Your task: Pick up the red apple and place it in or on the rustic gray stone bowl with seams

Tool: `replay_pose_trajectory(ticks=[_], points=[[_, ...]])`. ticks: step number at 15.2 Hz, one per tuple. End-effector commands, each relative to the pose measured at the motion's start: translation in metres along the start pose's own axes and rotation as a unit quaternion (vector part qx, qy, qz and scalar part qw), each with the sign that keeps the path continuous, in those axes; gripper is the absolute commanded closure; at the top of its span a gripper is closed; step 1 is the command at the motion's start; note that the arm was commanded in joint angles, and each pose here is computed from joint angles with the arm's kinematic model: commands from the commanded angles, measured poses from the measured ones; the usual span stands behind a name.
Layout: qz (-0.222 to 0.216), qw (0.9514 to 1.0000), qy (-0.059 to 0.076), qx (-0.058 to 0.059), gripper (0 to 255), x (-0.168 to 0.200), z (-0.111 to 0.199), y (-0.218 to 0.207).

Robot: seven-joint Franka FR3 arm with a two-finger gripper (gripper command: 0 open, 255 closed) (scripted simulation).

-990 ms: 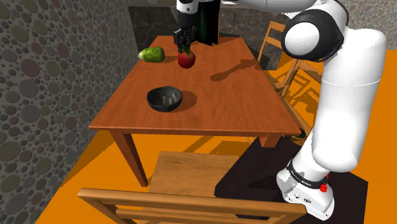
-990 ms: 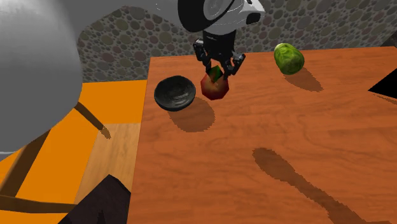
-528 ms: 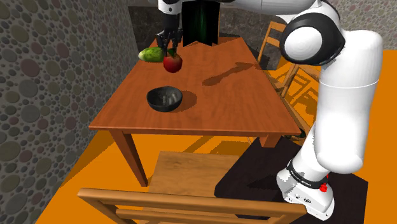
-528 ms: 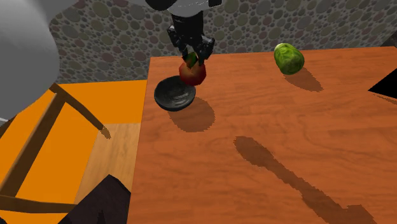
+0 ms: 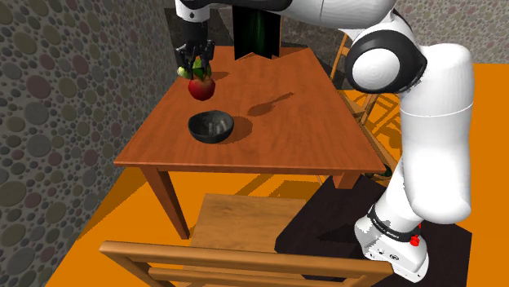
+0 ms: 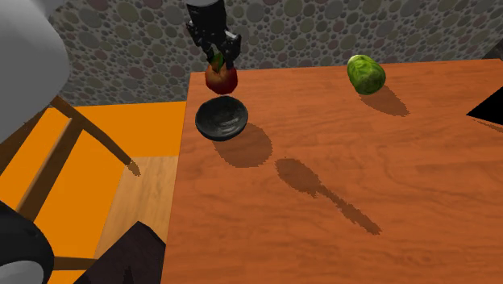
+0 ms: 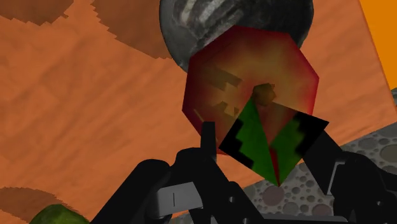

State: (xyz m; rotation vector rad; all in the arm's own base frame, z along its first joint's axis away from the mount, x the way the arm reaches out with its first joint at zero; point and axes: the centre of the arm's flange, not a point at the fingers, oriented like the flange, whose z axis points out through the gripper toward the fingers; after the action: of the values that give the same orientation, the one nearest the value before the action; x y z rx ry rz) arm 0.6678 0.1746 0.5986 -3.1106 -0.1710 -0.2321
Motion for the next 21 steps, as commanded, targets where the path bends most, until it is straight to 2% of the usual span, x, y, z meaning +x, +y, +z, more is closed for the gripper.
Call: replay_pose_trajectory(ticks=[1, 18, 21], points=[[0.000, 1.0000, 0.001, 0.000, 255, -0.002, 0.008, -0.002], [0.000, 1.0000, 0.001, 0.000, 255, -0.015, 0.097, -0.002], [0.000, 1.0000, 0.001, 0.000, 255, -0.015, 0.097, -0.002]])
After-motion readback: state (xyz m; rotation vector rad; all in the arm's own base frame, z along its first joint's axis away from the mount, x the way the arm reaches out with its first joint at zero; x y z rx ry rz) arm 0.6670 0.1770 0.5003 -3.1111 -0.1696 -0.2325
